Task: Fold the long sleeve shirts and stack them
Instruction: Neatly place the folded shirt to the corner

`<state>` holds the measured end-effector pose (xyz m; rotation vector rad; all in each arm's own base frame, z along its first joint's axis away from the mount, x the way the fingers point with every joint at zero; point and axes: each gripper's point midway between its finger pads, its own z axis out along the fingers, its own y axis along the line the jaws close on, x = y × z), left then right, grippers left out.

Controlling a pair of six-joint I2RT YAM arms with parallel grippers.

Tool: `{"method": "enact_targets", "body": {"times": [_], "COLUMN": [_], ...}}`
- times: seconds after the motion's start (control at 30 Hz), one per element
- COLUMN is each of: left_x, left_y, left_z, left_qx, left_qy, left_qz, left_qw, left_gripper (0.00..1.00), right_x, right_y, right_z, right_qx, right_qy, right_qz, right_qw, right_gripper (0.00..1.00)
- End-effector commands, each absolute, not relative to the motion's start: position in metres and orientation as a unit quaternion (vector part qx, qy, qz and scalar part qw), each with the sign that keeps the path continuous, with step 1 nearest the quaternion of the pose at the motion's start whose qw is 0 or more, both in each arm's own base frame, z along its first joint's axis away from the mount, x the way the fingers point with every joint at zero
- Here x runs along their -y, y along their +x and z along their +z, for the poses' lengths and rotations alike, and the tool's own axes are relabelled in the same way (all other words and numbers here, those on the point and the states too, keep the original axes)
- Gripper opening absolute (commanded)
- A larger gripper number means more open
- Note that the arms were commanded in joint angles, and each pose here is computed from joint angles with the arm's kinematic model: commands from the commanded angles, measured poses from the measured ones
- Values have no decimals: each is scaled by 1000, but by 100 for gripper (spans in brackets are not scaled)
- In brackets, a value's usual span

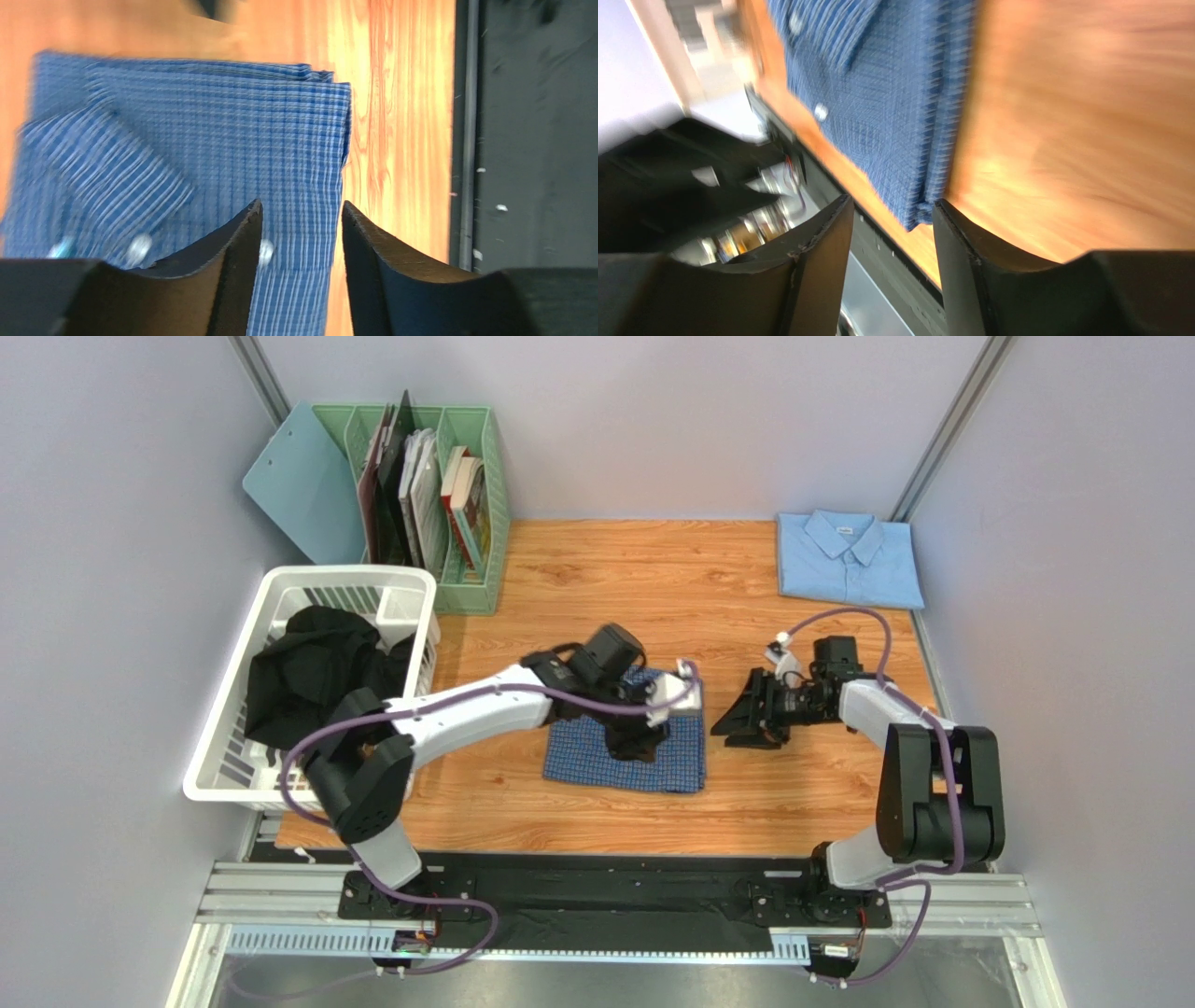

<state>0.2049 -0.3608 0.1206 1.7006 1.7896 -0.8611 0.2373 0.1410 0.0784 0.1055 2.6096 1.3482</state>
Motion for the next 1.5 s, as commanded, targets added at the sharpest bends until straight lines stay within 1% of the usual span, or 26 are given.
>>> {"method": "enact_targets", "body": {"times": [0.0,0.07,0.13,0.2,0.23,0.3,0.33,0.37,0.43,0.47,0.5,0.57,0.6,0.67,0.7,0.83,0.87,1.0,1.13,1.23,1.3,1.33,1.47], "left_x": [403,413,423,425,426,425,422,420,419,421,426,428,432,434,435,436,436,435,437,436,435,435,433], "left_y": [202,193,190,188,185,181,181,181,190,193,203,214,217,220,221,225,227,228,231,232,231,231,230], "left_z": [80,64,59,44,40,26,21,17,19,29,50,62,70,76,79,86,89,102,115,125,128,126,120], "left_qx": [-593,-592,-587,-586,-582,-580,-582,-586,-595,-604,-614,-621,-620,-617,-613,-616,-616,-621,-622,-625,-626,-628,-634], "left_qy": [724,737,740,749,755,762,764,762,751,738,711,695,692,691,692,686,683,670,657,646,644,643,640], "left_qz": [-216,-201,-196,-183,-178,-174,-171,-168,-171,-182,-219,-236,-242,-251,-251,-256,-259,-272,-286,-296,-297,-297,-298], "left_qw": [278,257,262,249,244,228,219,218,230,242,263,274,280,282,286,291,294,303,316,323,324,323,316], "left_gripper": [50,50,50,51,51,51,49,40,29,21,9,2,0,0,0,0,0,0,0,0,0,0,0], "right_x": [-122,-122,-121,-119,-118,-116,-115,-114,-114,-114,-118,-125,-128,-134,-139,-152,-154,-171,-183,-194,-198,-199,-206], "right_y": [257,253,249,252,252,254,254,254,254,253,259,265,267,275,275,280,287,290,295,299,302,310,326], "right_z": [76,78,74,78,78,73,71,69,64,62,62,64,66,69,65,64,66,59,46,44,41,44,48], "right_qx": [-882,-881,-881,-880,-881,-885,-886,-888,-889,-888,-879,-868,-864,-854,-852,-845,-841,-841,-842,-835,-828,-824,-817], "right_qy": [104,102,112,112,115,132,142,149,161,164,179,173,177,170,174,173,162,155,173,180,205,205,227], "right_qz": [442,438,433,427,425,415,412,408,404,407,420,444,452,470,477,491,497,502,504,515,519,523,524], "right_qw": [125,144,155,173,173,163,156,152,144,141,139,140,136,144,131,122,139,127,90,75,64,76,84], "right_gripper": [52,54,57,59,62,64,66,68,69,70,74,82,84,87,88,89,90,90,88,85,81,79,67]}}
